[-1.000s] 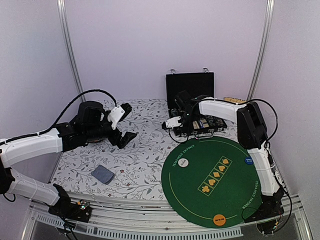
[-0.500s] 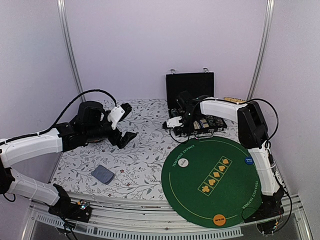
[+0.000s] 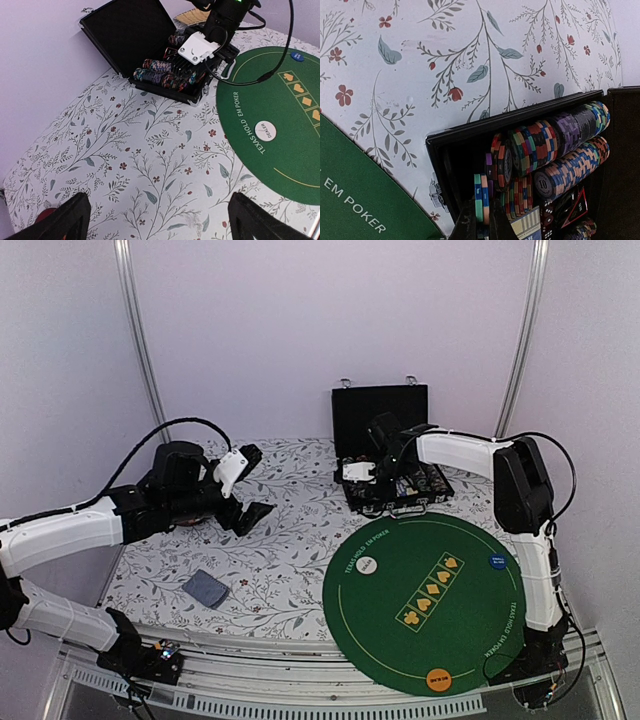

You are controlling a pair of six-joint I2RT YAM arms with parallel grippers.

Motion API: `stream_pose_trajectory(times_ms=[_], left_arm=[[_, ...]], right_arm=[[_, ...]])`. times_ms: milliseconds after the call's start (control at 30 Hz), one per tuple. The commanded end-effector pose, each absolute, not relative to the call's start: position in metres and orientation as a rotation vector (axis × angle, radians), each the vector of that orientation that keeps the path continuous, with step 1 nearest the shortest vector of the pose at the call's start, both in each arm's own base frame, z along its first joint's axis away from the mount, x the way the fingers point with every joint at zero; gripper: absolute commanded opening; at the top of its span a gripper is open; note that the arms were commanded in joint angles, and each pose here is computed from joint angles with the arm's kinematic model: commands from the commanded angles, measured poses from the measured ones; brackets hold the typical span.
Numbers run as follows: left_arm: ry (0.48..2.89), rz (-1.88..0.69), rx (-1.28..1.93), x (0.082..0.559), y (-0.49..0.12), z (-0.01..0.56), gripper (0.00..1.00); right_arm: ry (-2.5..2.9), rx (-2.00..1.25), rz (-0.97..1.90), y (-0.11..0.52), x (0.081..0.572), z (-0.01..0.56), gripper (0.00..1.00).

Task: Distribute texas hold em gaming equipment
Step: Pick up the pile of poker chips from the chip case, then place the poker chips pile in the big blind area.

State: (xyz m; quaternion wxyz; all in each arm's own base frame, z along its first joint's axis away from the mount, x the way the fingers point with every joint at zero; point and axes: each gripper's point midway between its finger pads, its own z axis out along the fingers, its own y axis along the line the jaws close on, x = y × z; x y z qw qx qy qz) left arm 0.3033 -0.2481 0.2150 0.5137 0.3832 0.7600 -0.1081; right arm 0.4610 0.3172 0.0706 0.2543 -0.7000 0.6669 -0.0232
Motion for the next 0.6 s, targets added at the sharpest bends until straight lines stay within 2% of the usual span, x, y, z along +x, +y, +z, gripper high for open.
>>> stream_pose_trajectory(times_ms=[0,300,567], left_arm=[[1.808,-0.248,0.912,0.303,-0.245,0.22,0.98],[1.798,-0.252,0.907,0.302,-0.245,0.224,0.98],[1.79,-0.259,0.905,0.301,-0.246,0.228,0.98]], right_arm=[[1.778,-1.809,-0.011,0.327,0.464,0.102,0.02],[1.78,-1.622,0.129,0.329,0.463,0.155,0.02],[1.832,-1.49,0.211,0.322,0.46,0.176,0.02]])
